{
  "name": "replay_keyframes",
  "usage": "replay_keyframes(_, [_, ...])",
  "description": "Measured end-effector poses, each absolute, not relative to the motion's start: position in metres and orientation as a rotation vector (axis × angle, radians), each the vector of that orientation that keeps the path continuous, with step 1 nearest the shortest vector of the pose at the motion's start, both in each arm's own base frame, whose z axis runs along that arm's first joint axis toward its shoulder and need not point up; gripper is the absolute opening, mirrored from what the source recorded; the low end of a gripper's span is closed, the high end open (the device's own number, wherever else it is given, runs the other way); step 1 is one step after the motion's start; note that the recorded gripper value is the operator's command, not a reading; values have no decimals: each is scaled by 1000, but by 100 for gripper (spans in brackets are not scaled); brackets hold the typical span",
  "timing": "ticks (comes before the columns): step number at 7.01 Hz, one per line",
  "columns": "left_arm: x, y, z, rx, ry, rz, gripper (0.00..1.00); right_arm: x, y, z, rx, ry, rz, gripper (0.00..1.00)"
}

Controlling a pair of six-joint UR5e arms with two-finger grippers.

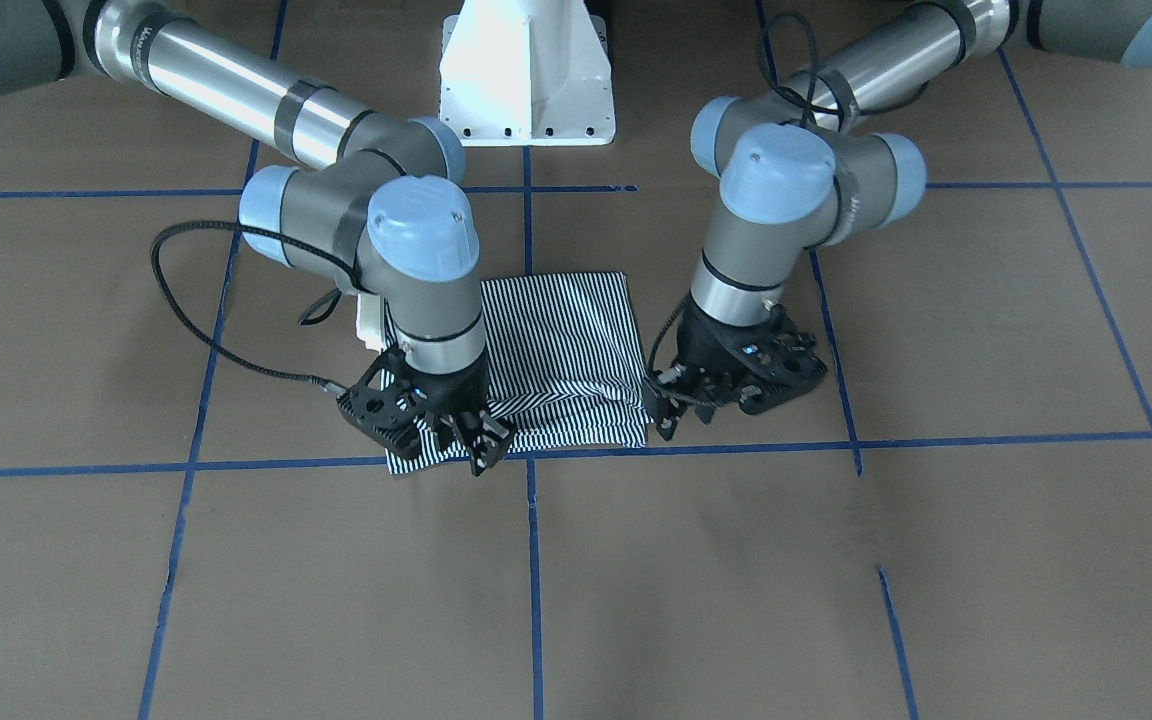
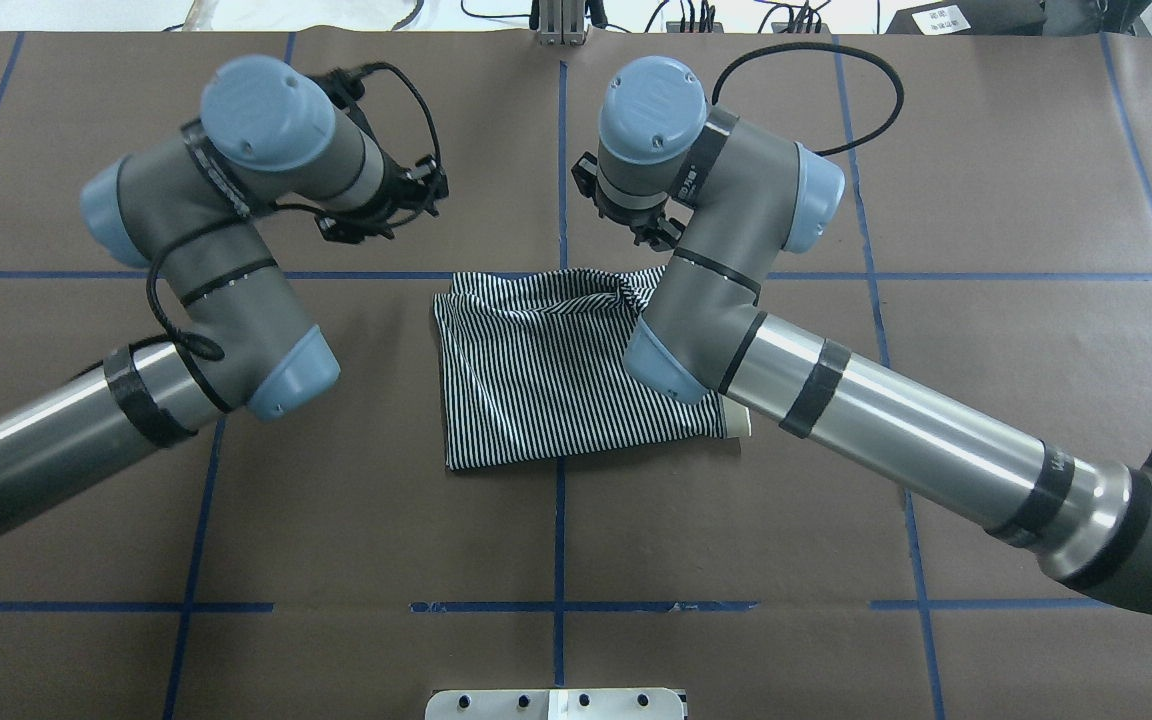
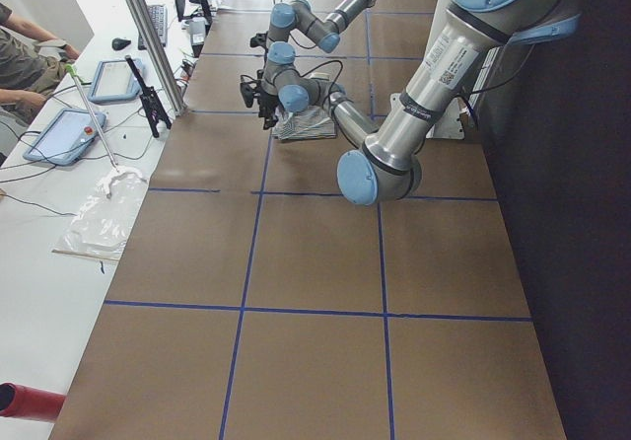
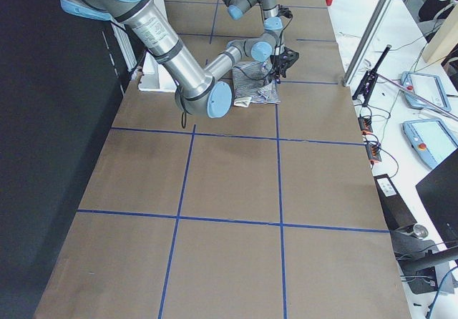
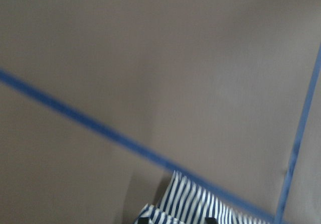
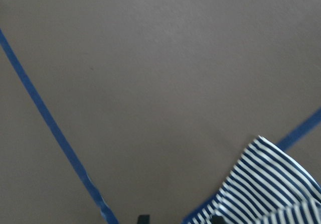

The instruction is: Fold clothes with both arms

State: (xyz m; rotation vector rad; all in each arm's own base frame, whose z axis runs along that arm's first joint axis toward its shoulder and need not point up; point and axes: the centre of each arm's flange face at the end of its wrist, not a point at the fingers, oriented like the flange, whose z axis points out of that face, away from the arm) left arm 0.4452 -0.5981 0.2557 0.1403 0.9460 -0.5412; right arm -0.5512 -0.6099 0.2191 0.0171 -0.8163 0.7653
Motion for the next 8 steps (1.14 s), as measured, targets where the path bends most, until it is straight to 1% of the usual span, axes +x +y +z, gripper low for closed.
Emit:
replay_keyframes(1, [421, -625, 263, 168, 930, -521, 100, -545, -634, 227, 35, -809, 761, 100])
replay_keyframes(2, [411, -633, 265, 166, 929, -504, 100, -539, -645, 230, 40, -809, 732, 100])
replay_keyframes(4, [401, -629, 262, 124, 960, -455, 100, -532, -641, 224, 23, -810, 641, 100])
replay_keyframes(6, [378, -612, 276, 131, 959, -413, 100, -538, -602, 211, -8, -762, 579, 100])
replay_keyframes(8, [359, -609, 294, 146, 927, -380, 100, -570, -539, 199, 10, -668, 450, 100])
